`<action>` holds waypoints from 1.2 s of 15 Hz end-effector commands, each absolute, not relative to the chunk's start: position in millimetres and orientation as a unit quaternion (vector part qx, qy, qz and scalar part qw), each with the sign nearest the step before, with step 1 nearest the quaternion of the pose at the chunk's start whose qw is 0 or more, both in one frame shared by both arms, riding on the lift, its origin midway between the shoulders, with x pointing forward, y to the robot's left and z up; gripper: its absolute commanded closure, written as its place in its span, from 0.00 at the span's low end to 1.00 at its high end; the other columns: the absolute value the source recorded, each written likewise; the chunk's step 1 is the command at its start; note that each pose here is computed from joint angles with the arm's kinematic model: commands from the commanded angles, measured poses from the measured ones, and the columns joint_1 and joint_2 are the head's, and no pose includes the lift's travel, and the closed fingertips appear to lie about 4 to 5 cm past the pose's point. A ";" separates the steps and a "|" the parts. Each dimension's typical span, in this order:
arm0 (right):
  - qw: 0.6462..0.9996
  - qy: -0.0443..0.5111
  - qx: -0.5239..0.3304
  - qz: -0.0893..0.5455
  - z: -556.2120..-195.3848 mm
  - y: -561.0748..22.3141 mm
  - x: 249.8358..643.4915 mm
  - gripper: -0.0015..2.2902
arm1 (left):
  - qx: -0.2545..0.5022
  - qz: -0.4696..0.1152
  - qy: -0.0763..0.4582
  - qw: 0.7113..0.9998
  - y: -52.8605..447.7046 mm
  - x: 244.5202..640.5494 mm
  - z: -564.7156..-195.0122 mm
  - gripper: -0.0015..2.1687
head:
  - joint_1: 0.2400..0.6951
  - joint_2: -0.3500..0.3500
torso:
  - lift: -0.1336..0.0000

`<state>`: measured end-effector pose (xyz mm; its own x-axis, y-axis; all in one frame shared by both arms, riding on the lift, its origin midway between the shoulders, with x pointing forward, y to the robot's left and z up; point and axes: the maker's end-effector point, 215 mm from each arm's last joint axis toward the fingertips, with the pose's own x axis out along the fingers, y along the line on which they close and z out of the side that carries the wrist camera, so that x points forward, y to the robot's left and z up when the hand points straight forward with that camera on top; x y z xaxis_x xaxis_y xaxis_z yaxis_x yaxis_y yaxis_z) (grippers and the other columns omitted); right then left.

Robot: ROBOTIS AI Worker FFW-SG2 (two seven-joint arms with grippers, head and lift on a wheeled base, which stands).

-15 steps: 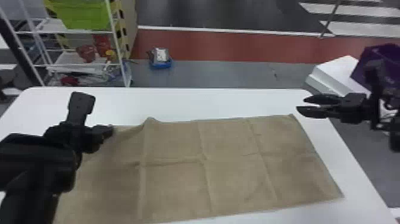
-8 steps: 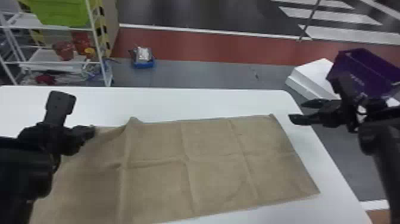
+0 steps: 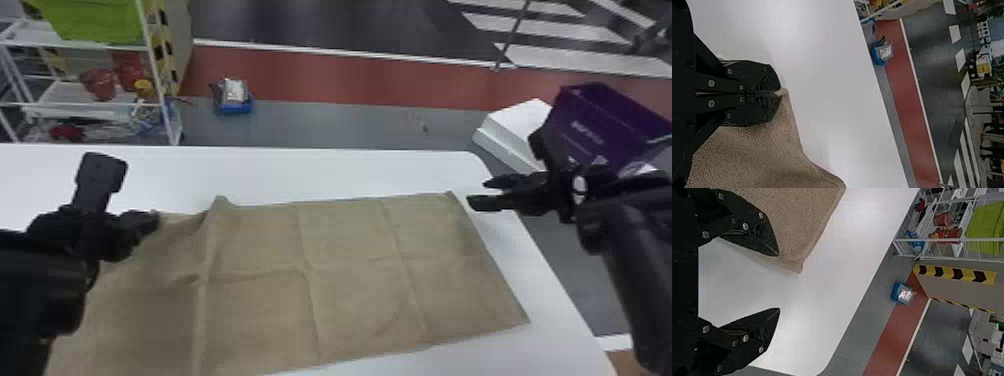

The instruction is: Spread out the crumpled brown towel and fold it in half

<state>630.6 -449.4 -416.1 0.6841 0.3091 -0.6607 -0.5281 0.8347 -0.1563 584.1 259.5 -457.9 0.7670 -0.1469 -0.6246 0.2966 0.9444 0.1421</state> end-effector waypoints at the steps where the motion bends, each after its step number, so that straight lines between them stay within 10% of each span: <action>1: 0.898 0.327 -0.168 0.241 -422.7 -437.1 632.3 0.21 | 0.117 -0.119 0.321 0.932 259.7 583.9 -458.4 0.55 | 1.00 0.26 | 0.07; 18: 0.884 0.355 -0.188 0.241 -452.1 -423.3 637.5 0.26 | 0.123 -0.126 0.314 0.933 259.6 583.3 -458.8 0.55 | 1.00 0.29 | 0.07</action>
<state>638.2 -423.9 -450.7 0.6348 0.2929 -0.7150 -0.5585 0.8134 -0.1626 583.0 259.7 -459.1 0.7706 -0.1570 -0.6177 0.3119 0.9381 0.1506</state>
